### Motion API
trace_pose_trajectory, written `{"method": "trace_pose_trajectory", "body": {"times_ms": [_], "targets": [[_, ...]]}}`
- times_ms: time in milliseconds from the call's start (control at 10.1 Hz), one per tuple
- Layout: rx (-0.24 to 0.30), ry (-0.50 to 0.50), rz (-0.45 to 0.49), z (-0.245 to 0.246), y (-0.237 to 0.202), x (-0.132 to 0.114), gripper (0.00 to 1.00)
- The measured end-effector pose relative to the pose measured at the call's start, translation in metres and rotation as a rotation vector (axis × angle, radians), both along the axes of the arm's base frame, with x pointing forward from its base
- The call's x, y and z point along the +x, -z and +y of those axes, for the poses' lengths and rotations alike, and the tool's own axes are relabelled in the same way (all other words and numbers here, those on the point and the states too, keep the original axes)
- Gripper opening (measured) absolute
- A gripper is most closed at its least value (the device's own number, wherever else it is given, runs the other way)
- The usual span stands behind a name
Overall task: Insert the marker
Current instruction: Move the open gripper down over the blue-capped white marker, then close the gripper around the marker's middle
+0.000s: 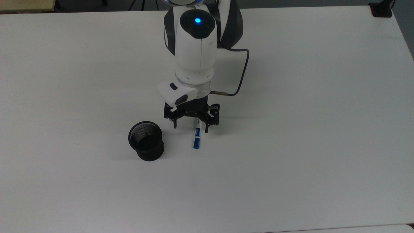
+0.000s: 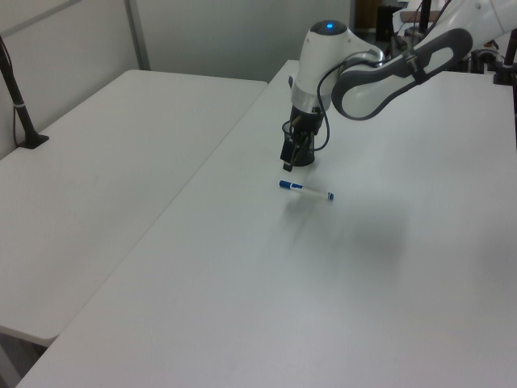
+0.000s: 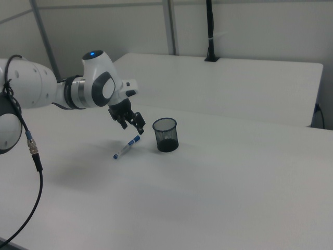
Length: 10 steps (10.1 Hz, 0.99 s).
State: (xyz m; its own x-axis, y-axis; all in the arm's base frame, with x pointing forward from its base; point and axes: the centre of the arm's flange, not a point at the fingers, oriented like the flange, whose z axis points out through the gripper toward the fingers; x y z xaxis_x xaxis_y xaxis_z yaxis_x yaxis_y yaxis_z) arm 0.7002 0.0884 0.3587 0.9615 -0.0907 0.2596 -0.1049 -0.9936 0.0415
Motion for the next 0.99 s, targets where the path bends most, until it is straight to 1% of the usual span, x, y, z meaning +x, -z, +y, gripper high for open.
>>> {"method": "trace_pose_trajectory", "body": {"times_ms": [99, 198, 296, 395, 494, 593, 889, 988], "targets": [[-0.004, 0.000, 0.006, 0.000, 0.008, 0.003, 0.93], [-0.013, -0.008, -0.001, 0.001, 0.013, 0.006, 0.84], [-0.021, -0.016, -0.013, 0.002, 0.017, 0.008, 0.67], [-0.026, -0.020, -0.015, 0.003, 0.021, 0.009, 0.64], [-0.028, -0.023, -0.009, 0.004, 0.026, 0.010, 0.57], [-0.027, -0.019, -0.003, 0.005, 0.032, 0.010, 0.56], [-0.045, 0.002, 0.005, 0.013, 0.045, 0.009, 0.55], [-0.048, 0.004, 0.010, 0.015, 0.050, 0.008, 0.51]]}}
